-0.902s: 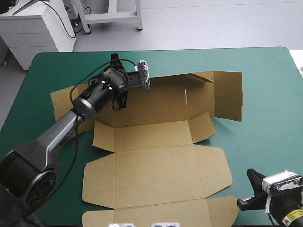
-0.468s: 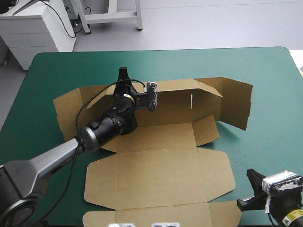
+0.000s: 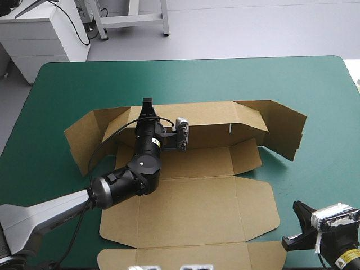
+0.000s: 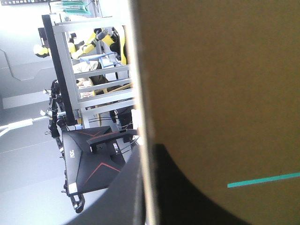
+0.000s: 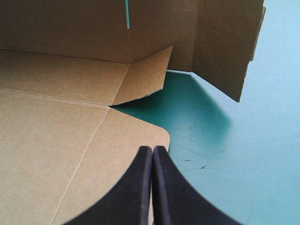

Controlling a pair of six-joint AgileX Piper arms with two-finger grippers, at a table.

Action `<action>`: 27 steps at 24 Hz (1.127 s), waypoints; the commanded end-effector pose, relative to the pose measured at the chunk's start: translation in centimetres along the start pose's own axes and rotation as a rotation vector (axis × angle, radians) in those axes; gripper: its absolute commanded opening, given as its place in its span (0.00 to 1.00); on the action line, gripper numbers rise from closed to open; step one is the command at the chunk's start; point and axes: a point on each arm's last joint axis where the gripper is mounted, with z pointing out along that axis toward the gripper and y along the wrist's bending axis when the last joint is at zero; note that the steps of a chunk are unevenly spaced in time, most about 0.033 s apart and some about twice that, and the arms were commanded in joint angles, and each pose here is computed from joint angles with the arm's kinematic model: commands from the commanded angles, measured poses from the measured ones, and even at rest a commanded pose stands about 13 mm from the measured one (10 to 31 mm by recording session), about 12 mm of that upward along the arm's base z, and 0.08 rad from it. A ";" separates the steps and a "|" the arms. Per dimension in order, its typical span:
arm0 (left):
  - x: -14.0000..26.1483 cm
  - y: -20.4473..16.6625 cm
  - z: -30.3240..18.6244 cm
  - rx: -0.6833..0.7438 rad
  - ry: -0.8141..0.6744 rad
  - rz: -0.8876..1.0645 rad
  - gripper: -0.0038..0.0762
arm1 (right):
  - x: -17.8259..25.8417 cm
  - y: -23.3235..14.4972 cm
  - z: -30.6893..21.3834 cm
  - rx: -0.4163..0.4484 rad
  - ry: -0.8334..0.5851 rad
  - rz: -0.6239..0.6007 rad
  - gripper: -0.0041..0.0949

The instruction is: Fold the box

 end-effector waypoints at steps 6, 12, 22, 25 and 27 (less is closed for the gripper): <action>-0.5 -0.5 -1.2 0.014 -0.056 -0.080 0.04 | -1.7 0.1 -0.3 -0.008 -0.122 0.020 0.02; -0.6 -0.5 -1.3 0.011 -0.063 -0.074 0.04 | -2.5 0.1 0.3 -0.003 -0.029 0.061 0.02; -0.6 -0.4 -1.3 0.000 -0.064 -0.065 0.04 | -17.7 0.7 5.2 -0.002 0.078 0.006 0.02; -0.6 -0.2 -1.3 -0.016 -0.067 -0.051 0.04 | -22.3 0.8 9.5 -0.004 0.153 0.025 0.02; -0.6 -0.2 -1.3 -0.016 -0.067 -0.051 0.04 | -23.7 0.9 11.7 -0.005 0.180 0.031 0.02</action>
